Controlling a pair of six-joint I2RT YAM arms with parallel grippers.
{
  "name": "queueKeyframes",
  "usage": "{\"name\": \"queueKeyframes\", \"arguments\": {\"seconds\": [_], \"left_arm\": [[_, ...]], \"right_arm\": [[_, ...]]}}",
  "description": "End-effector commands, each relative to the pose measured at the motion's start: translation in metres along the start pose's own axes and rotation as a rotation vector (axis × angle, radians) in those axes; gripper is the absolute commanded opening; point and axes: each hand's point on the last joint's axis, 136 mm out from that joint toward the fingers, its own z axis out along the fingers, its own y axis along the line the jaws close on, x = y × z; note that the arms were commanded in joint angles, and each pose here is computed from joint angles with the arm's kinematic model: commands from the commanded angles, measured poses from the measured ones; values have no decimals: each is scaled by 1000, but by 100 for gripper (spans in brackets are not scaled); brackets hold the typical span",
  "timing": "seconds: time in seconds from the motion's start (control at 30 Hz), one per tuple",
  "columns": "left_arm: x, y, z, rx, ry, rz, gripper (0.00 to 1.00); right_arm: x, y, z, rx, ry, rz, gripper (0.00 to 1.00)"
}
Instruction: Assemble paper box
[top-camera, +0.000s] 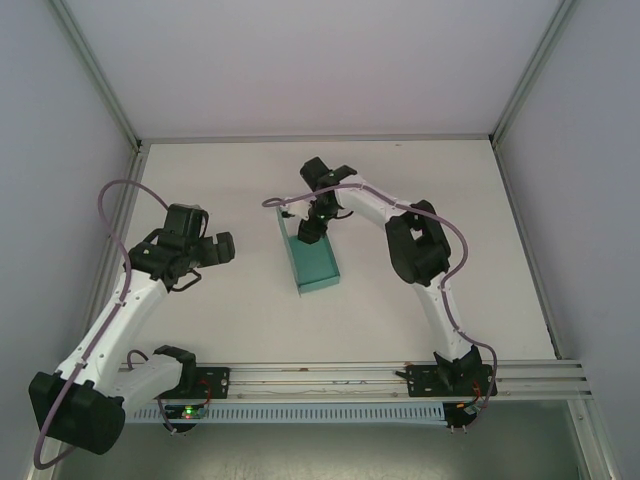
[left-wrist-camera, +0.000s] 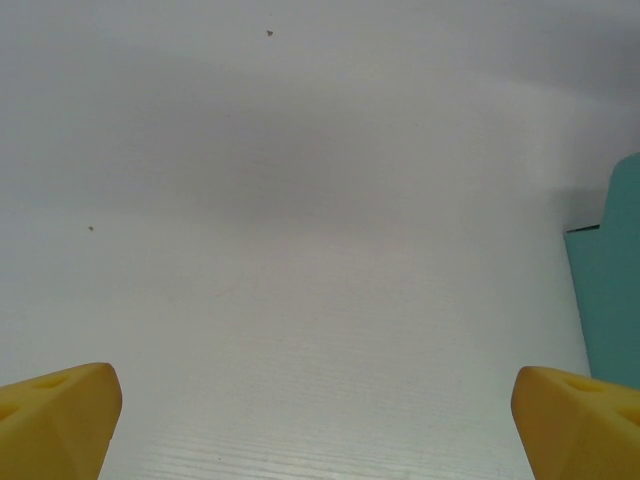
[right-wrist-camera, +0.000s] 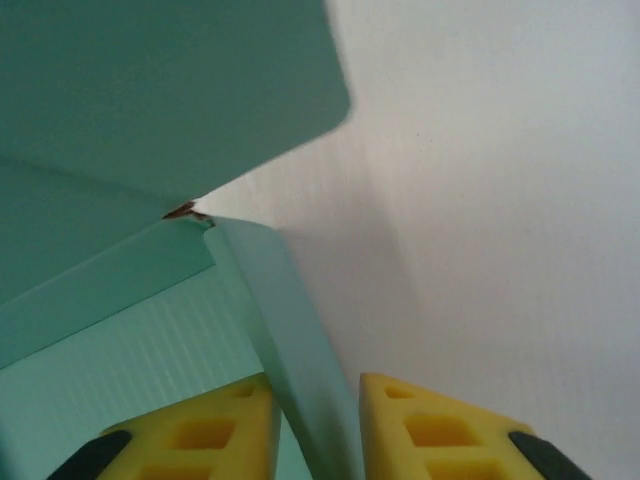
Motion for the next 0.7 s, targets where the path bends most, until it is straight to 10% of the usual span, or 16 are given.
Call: {"name": "queueKeyframes", "arguments": {"seconds": [0.0, 0.13, 0.37, 0.67], "left_arm": [[0, 5, -3, -18, 9, -23, 100], [-9, 8, -13, -40, -27, -49, 100], [-29, -4, -17, 21, -107, -82, 100], [-33, -67, -10, 340, -44, 6, 100]], "right_arm": [[-6, -6, -5, 91, -69, 147, 22], [9, -21, -29, 329, -103, 410, 7], [85, 6, -51, 643, -77, 956, 6], [113, 61, -45, 753, -157, 1208, 14]]}}
